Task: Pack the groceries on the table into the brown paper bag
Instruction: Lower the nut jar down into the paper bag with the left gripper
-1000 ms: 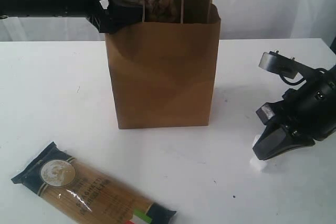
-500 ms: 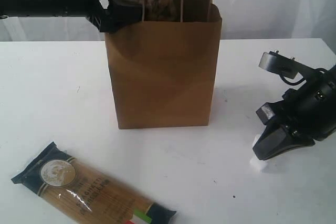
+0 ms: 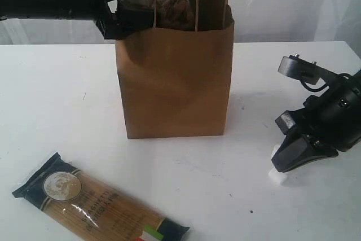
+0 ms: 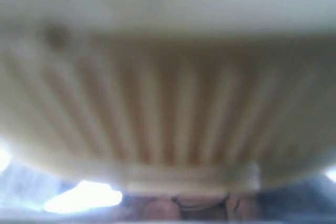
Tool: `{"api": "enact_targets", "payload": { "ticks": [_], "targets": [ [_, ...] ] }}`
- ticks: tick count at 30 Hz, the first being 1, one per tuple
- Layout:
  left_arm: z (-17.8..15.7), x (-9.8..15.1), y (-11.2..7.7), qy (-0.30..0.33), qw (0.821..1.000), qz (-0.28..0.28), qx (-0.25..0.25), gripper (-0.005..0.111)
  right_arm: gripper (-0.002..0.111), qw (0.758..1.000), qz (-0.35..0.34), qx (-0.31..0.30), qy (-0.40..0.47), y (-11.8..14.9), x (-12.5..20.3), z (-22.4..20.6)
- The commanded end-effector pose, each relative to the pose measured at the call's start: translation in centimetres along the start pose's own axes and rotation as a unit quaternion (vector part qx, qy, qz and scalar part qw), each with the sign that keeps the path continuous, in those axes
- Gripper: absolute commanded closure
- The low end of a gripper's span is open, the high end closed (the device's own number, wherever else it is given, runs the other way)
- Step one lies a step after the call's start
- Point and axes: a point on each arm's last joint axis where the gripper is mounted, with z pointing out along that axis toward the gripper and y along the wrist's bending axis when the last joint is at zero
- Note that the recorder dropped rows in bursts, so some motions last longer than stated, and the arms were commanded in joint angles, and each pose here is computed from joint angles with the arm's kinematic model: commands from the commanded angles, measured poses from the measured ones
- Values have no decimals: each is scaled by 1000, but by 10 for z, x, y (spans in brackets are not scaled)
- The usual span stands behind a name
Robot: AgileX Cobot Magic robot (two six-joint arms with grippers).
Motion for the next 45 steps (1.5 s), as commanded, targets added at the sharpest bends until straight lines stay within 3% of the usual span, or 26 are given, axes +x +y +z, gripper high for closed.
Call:
{"api": "enact_targets", "payload": {
  "ticks": [1,9,15,33,40,45],
  "targets": [
    [-2,-10,-6,-17,999,14,24,30,108,1000,-8,0,-5,2,0,-3],
    [-2,-10,-8,-22,999,18,34,30,108,1000,-8,0,-5,2,0,-3],
    [-2,-10,-8,-22,999,18,34,1,108,1000,-8,0,-5,2,0,-3],
    [-2,-13,-7,-35,999,10,31,2,108,1000,-8,0,-5,2,0,-3],
    [-10,-36,3,-82,996,-14,-39,2,108,1000,-8,0,-5,2,0,-3],
    [-16,-48,-3,-65,997,-4,-28,2,108,1000,-8,0,-5,2,0,-3]
  ]
}}
